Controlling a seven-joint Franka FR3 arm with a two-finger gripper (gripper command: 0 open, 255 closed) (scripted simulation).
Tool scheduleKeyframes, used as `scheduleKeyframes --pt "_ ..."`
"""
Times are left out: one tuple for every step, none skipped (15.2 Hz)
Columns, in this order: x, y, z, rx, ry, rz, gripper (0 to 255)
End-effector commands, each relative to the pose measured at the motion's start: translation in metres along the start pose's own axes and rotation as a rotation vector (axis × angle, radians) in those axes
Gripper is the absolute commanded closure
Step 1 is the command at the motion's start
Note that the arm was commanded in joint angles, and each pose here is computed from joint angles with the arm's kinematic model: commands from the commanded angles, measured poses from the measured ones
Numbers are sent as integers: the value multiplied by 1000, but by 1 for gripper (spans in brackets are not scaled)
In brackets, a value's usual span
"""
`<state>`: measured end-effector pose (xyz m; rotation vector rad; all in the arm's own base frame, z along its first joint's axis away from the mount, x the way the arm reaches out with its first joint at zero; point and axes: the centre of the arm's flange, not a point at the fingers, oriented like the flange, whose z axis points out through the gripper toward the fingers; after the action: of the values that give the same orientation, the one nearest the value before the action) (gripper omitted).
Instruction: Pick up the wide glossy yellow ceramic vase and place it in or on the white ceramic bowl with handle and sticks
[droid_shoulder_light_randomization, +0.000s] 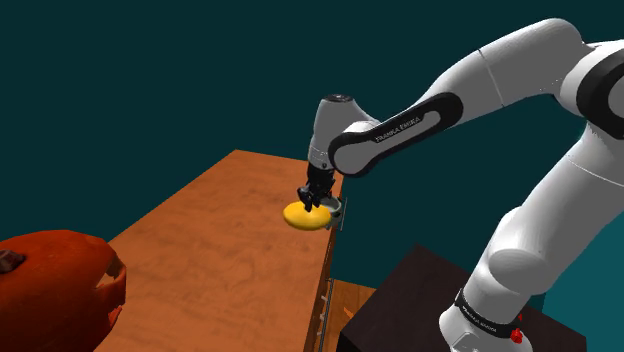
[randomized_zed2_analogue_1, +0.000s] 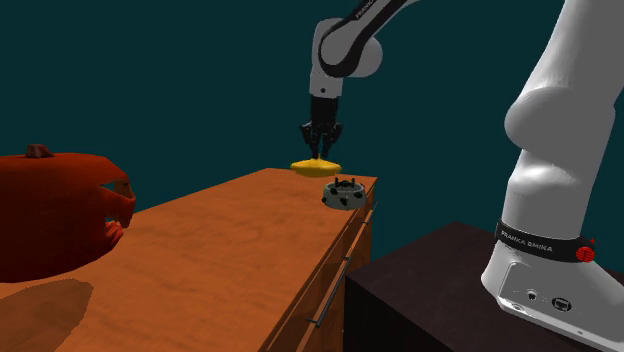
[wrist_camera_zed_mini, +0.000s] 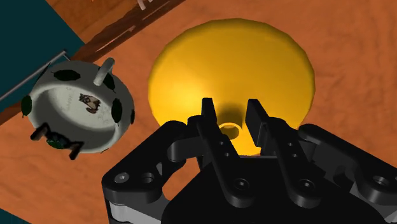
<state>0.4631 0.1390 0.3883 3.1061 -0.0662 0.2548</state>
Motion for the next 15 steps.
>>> scheduleKeyframes --pt "16 21 -1 0 1 -2 255" --pt "22 33 -1 0 1 -2 255" --pt "29 44 -1 0 1 -2 255" --pt "35 56 -1 0 1 -2 255" --pt "42 67 -1 0 1 -2 255" --pt "48 79 -2 0 1 -2 255" --pt "54 90 -2 0 1 -2 255" --pt "61 102 -2 0 1 -2 255" --pt "67 113 -2 0 1 -2 255" --pt "74 125 -2 0 1 -2 255" --pt "80 136 -2 0 1 -2 255" --pt "87 148 -3 0 1 -2 255" --pt "93 159 -3 0 1 -2 255" --pt "99 171 -3 0 1 -2 255" --pt "106 182 -3 0 1 -2 255"
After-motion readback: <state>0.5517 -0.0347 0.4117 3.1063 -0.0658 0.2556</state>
